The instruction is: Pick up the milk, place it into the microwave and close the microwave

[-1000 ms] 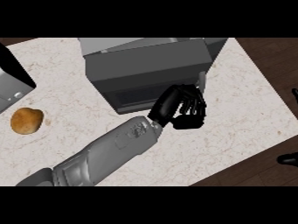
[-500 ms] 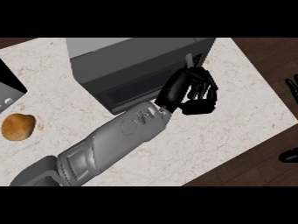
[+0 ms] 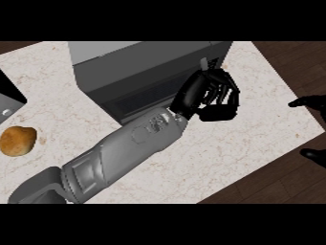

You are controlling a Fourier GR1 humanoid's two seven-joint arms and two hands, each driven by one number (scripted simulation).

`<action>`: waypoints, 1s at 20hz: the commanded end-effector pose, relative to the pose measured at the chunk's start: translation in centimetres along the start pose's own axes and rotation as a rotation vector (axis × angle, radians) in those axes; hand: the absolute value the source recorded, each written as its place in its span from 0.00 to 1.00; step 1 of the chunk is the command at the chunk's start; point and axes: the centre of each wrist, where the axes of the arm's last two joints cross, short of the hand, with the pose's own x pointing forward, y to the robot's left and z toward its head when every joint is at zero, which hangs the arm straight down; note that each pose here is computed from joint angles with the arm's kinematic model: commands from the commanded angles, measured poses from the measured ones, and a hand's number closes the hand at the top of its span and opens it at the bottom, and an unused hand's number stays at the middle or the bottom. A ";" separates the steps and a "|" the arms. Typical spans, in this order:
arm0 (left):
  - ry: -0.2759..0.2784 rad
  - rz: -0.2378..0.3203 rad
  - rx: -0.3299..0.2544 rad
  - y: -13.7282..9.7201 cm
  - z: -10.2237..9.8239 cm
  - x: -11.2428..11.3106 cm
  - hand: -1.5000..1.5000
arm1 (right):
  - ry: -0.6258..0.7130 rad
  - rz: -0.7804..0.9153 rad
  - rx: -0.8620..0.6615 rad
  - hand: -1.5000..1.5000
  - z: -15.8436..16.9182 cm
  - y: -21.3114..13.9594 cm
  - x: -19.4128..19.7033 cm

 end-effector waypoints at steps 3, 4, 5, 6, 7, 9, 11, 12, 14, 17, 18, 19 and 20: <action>-0.010 0.010 0.005 -0.4 -1.2 1.2 1.00 | -0.068 -0.044 0.257 1.00 -3.0 1.5 1.5; 0.001 0.018 0.014 -0.4 -1.1 1.0 1.00 | -0.071 -0.051 0.279 1.00 -3.3 2.0 1.5; -0.006 0.009 0.011 -0.3 -1.2 1.1 1.00 | -0.075 -0.049 0.295 1.00 -3.6 2.1 1.8; -0.008 0.010 0.014 -0.4 -1.4 1.4 1.00 | -0.072 -0.067 0.307 1.00 -3.5 2.6 1.7; -0.004 0.008 0.021 -0.3 -1.3 1.1 1.00 | -0.077 -0.061 0.321 1.00 -3.8 2.9 1.9; 0.007 0.005 0.026 -0.3 -1.1 0.7 1.00 | -0.072 -0.068 0.340 1.00 -3.8 3.4 2.1; -0.007 0.002 0.034 -0.4 -1.1 0.9 1.00 | -0.070 -0.067 0.362 1.00 -4.3 3.9 2.3; 0.006 0.006 0.044 -0.3 -1.1 0.7 1.00 | -0.081 -0.073 0.364 1.00 -4.3 4.1 2.4; 0.004 0.008 0.049 -0.4 -1.0 0.7 1.00 | -0.090 -0.072 0.377 1.00 -4.8 4.4 2.7; 0.004 0.015 0.067 -0.4 -1.0 0.7 1.00 | -0.089 -0.081 0.397 1.00 -4.8 5.2 2.9; -0.003 0.002 0.070 -0.3 -1.2 0.8 1.00 | -0.092 -0.081 0.402 1.00 -4.8 5.3 3.1; -0.001 0.008 0.069 -0.4 -0.9 0.6 1.00 | -0.087 -0.083 0.411 1.00 -4.9 5.5 3.1; 0.005 -0.001 0.079 -0.4 -1.0 0.6 1.00 | -0.084 -0.089 0.418 1.00 -4.9 5.9 3.1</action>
